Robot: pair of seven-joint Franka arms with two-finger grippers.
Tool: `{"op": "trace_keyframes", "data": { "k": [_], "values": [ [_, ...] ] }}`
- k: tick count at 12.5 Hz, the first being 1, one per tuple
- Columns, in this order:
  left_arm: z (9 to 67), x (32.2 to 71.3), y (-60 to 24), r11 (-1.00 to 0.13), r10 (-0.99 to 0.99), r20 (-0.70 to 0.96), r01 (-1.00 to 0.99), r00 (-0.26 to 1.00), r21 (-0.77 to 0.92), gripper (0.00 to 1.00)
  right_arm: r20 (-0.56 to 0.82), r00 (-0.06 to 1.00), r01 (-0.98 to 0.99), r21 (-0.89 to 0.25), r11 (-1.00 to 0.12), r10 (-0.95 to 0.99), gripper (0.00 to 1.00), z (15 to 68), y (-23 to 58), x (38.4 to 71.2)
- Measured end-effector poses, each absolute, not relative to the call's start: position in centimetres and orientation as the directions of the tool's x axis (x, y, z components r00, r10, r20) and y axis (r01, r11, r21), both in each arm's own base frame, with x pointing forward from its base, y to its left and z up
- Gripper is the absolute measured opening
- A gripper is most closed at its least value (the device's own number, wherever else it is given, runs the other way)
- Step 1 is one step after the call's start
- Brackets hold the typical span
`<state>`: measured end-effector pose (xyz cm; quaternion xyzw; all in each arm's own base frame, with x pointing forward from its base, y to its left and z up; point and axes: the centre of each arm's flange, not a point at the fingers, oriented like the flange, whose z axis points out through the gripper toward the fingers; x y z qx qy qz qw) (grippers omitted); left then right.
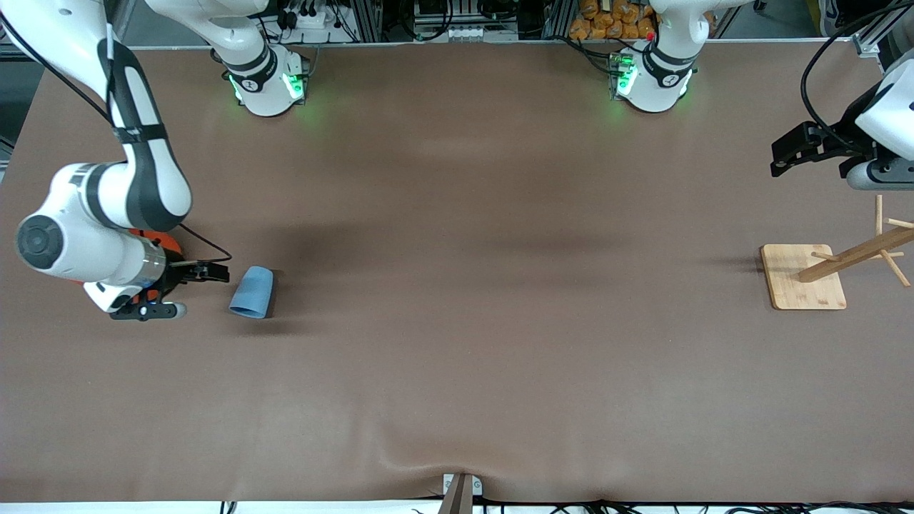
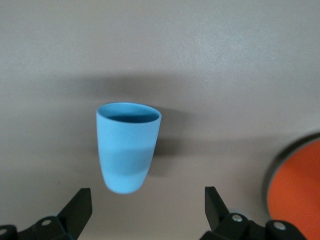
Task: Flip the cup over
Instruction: 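Reach the right gripper down toward the lying blue cup, then close the right gripper around the blue cup's base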
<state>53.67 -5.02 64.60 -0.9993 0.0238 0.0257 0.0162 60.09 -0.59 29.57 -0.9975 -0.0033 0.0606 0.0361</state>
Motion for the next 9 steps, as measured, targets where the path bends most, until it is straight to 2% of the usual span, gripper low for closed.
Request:
{"op": "trace_keyframes", "data": {
  "k": [3, 9],
  "values": [
    [64.7, 52.6, -5.2, -0.998, -0.046, -0.055, -0.048, 0.997, -0.040, 1.00, -0.133, 0.991, -0.046, -0.130, -0.991, -0.029, 1.00, 26.4, 1.0, 59.1],
    [64.1, 52.4, -5.3, -0.998, -0.047, -0.067, -0.050, 0.997, -0.043, 1.00, -0.114, 0.991, -0.091, -0.126, -0.988, -0.077, 1.00, 21.5, 2.0, 58.2]
  ]
}}
